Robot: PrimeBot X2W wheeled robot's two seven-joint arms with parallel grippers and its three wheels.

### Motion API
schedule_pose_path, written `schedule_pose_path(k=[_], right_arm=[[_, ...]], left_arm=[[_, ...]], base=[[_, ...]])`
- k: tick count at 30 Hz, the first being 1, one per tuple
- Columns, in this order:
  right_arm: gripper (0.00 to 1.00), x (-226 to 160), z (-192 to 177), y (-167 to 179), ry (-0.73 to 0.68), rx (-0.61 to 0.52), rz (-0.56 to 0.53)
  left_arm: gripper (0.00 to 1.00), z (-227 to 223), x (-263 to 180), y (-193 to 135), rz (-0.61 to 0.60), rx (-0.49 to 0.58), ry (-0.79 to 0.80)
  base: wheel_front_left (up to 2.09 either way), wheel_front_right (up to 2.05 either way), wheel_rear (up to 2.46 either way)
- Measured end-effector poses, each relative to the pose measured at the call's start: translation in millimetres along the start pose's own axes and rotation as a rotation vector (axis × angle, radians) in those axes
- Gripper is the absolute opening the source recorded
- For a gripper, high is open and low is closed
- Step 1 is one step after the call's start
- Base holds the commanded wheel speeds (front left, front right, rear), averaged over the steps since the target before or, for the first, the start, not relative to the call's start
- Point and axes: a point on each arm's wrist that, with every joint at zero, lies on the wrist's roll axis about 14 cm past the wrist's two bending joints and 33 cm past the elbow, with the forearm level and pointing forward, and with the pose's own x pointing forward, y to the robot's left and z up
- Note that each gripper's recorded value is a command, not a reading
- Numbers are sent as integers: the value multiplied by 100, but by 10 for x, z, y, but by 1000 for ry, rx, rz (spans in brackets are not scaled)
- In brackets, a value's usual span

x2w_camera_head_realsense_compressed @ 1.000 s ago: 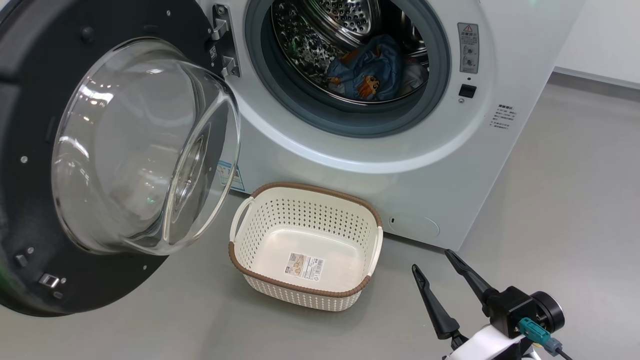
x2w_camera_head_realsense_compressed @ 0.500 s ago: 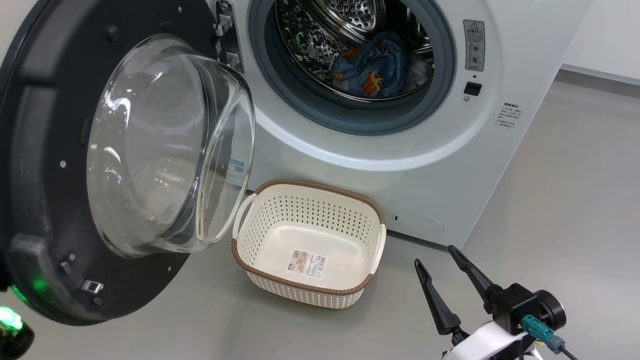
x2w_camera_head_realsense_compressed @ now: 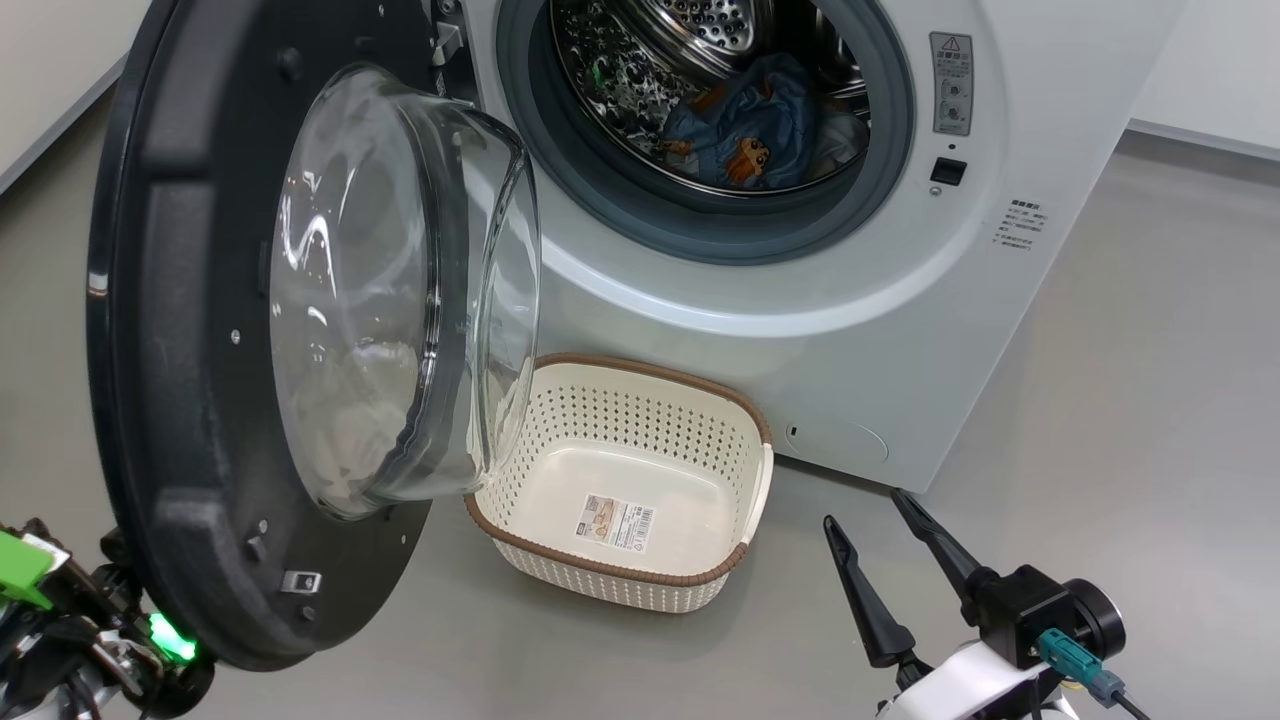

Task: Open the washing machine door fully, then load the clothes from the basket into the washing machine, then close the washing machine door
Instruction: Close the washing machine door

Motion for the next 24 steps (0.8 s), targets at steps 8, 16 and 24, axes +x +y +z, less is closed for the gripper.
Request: schedule_pose_path(k=[8,16,24], right_arm=[[100,-35,29,-46,-10,0,-23],[100,-84,41,-107,-15,3,-52],[100,-183,53,-202,-19,2,-98]], left_arm=[[0,-343,232,-93,-37,31,106],[0,-517,390,-220,-63,80,169],[0,-731,580,-296,-88,98,229]], base=[[0,0,0],[0,0,0],[0,0,0]])
